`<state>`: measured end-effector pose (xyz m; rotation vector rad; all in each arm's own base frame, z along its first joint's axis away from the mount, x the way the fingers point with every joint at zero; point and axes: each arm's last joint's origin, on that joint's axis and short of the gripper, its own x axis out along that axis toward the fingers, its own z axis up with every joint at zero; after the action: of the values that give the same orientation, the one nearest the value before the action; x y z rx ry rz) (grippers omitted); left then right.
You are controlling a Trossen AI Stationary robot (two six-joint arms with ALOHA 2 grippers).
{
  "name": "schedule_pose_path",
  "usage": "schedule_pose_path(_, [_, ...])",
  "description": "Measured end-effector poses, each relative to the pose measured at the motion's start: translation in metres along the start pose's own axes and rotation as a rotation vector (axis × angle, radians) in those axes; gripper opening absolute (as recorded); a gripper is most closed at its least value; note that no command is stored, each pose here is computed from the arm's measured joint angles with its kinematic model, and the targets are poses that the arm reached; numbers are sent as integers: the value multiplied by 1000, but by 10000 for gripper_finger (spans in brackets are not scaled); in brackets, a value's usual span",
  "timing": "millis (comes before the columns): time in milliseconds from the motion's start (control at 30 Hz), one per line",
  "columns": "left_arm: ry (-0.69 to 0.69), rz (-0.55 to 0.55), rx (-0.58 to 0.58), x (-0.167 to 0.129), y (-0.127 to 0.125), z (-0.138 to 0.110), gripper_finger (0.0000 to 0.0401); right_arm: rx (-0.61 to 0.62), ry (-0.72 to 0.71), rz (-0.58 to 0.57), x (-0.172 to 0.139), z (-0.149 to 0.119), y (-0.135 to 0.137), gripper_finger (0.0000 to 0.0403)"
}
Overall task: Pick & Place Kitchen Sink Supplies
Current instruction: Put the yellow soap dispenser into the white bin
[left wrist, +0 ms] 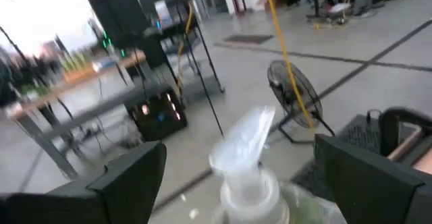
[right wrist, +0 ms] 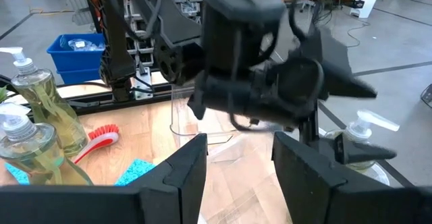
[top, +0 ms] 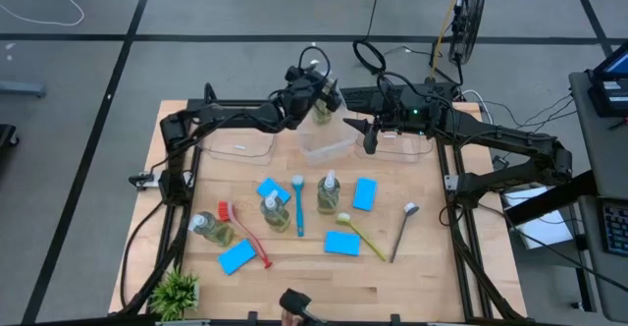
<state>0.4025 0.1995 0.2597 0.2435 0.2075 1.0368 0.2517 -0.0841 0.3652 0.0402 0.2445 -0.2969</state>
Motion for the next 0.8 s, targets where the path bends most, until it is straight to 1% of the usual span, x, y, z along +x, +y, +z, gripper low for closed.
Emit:
schedule_pose_path(100, [-21,2,15,-5,5,11,383,0,-3,0,0,0,0,155])
schedule_pose_path(233, [-52,13,14,-12,13,25,378,0,-7,0,0,1,0,155])
schedule_pose_path(367, [-100,27,26,-24,26,47,378,0,-7,0,0,1,0,155])
schedule_pose_path(433, [-125,29,12,-33,33,60,382,0,-6,1,0,1,0,155])
schedule_pose_path(500, [-147,29,-7,-45,39,74,383,0,-6,1,0,1,0,155])
schedule_pose_path(600, [-150,-10,-1,-69,44,92,379,0,-5,1,0,0,0,155])
schedule_pose_path(800, [-80,-137,54,-122,48,114,365,0,24,2,-2,-2,0,155])
